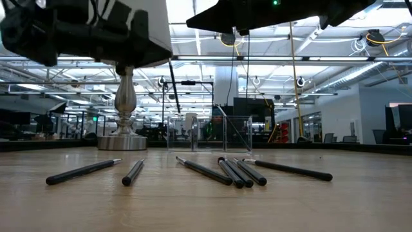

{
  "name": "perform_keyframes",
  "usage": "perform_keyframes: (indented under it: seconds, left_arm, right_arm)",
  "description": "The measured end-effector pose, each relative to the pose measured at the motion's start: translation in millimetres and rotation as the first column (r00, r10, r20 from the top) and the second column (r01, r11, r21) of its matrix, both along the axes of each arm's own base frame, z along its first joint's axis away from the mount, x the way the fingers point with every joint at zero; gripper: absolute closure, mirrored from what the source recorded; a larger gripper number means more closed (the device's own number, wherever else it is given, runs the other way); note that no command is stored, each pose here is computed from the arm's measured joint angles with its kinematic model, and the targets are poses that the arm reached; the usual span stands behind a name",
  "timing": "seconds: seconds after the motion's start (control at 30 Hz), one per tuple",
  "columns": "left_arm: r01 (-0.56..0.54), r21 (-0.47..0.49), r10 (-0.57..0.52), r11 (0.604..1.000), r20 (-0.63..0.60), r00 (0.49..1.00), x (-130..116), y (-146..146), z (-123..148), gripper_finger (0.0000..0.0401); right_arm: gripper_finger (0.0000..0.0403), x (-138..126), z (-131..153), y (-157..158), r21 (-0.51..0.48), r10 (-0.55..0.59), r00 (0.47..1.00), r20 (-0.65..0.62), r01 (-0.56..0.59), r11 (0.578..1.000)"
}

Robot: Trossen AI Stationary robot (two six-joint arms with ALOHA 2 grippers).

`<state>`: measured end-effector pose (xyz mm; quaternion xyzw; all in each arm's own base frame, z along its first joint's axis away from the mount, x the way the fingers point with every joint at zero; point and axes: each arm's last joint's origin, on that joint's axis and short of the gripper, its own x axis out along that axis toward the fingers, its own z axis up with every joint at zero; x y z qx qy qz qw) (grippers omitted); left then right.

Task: Put items in baskets/containers
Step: Put the black eyeshadow brush into the transparent organizer

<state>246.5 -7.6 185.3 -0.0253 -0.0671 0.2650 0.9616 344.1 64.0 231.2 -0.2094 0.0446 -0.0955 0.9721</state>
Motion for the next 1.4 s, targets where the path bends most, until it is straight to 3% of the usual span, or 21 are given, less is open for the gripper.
perform_keyframes:
  seconds: [0.17, 0.3, 0.5, 0.73, 1.0, 1.4]
  left_arm:
    - [-0.048, -0.041, 0.048, 0.998, -0.003, 0.999, 11, 13, -31, 0.0399]
    - [-0.051, -0.027, 0.052, 0.998, 0.027, 0.998, 15, 16, -40, 0.0399]
    - [0.003, 0.061, -0.006, 0.998, 0.059, 0.998, 13, 1, -21, 0.0399]
    - [-0.125, 0.11, 0.124, 0.986, 0.017, 0.992, 9, 3, -13, 0.0399]
    - [-0.139, 0.078, 0.142, 0.987, -0.034, 0.989, 14, 23, -32, 0.0399]
    - [-0.092, -0.042, 0.09, 0.995, -0.055, 0.994, 16, 19, -43, 0.0399]
  right_arm:
    - [0.03, 0, 0, 0, 0.0, 0.0, 1.0, 0.0, 0.0, 1.0]
    - [0.0303, 0, 0, 0, -0.004, 0.001, 1.0, -0.004, -0.001, 1.0]
    - [0.0303, 0, -2, 0, -0.012, 0.001, 1.0, -0.022, -0.002, 1.0]
    - [0.0306, 0, -3, 0, -0.011, 0.001, 1.0, -0.026, -0.002, 1.0]
    - [0.0308, 0, -2, 0, -0.003, 0.001, 1.0, -0.022, -0.001, 1.0]
    - [0.0308, 0, -4, -1, -0.014, -0.002, 0.999, -0.042, 0.002, 1.0]
